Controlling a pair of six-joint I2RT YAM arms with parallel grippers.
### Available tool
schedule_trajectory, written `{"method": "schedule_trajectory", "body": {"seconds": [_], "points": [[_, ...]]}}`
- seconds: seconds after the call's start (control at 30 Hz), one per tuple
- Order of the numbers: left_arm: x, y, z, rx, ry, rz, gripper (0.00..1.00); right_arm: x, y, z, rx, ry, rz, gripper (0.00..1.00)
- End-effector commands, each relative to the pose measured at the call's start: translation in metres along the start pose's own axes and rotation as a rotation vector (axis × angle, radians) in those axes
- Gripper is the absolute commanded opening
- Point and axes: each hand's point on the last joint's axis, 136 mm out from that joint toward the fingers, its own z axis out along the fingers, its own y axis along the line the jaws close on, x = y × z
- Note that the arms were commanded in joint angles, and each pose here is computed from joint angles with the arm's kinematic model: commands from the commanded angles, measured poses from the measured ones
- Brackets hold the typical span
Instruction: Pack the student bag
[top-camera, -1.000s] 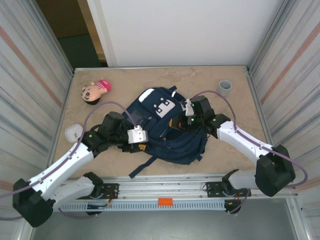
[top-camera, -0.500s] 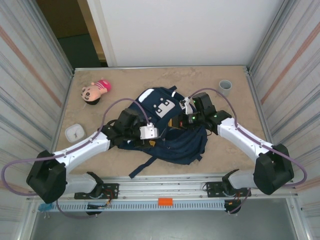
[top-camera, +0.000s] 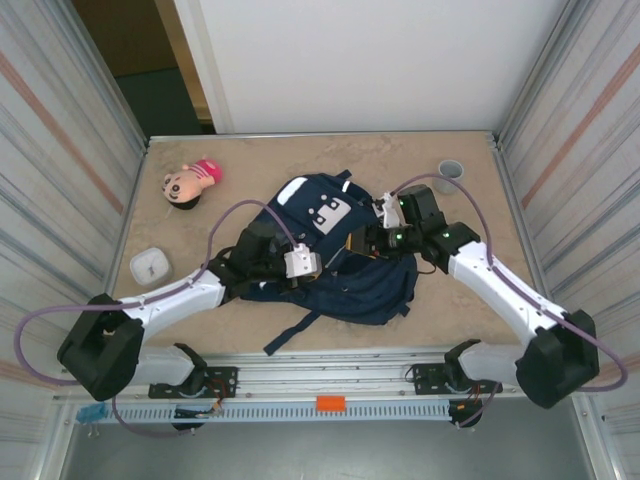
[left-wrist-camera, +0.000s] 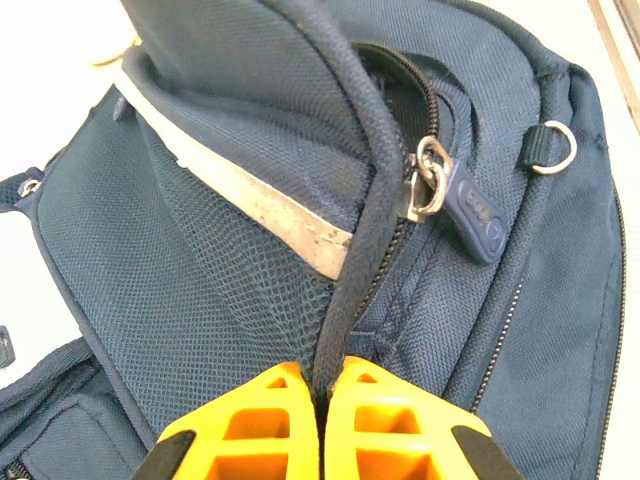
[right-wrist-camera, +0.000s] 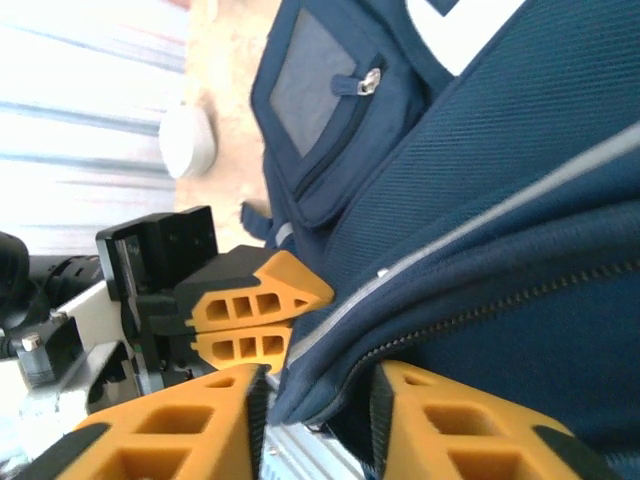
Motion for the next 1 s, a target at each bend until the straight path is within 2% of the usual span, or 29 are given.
{"method": "schedule_trajectory", "body": {"seconds": [0.0,0.17,0.3,0.47,0.63,0.77,0.87,0.97], "points": [[-0.028,0.001,-0.002,0.015,-0.142,-0.046,0.00,0.000,-0.001,-0.033,0.153,-0.111,-0.052,0.39],[-0.031,-0.003,-0.001,0.045,-0.157,-0.087,0.00,0.018,-0.007,-0.062,0.387,-0.215,-0.110,0.40],[-0.032,-0.003,-0.002,0.048,-0.155,-0.090,0.00,0.035,-0.001,-0.066,0.479,-0.265,-0.144,0.39],[-0.033,-0.003,-0.002,0.059,-0.145,-0.107,0.00,0.054,0.012,-0.039,0.534,-0.274,-0.224,0.40],[-0.036,-0.003,-0.002,0.069,-0.148,-0.114,0.00,0.052,0.026,-0.011,0.621,-0.271,-0.327,0.44],[-0.038,-0.002,-0.003,0.069,-0.152,-0.120,0.00,0.055,0.032,0.014,0.626,-0.233,-0.363,0.46],[-0.039,-0.002,-0.004,0.068,-0.154,-0.118,0.00,0.057,0.029,0.028,0.638,-0.215,-0.373,0.47],[-0.041,-0.002,-0.005,0.067,-0.157,-0.118,0.00,0.052,0.015,0.024,0.726,-0.248,-0.348,0.47]]}}
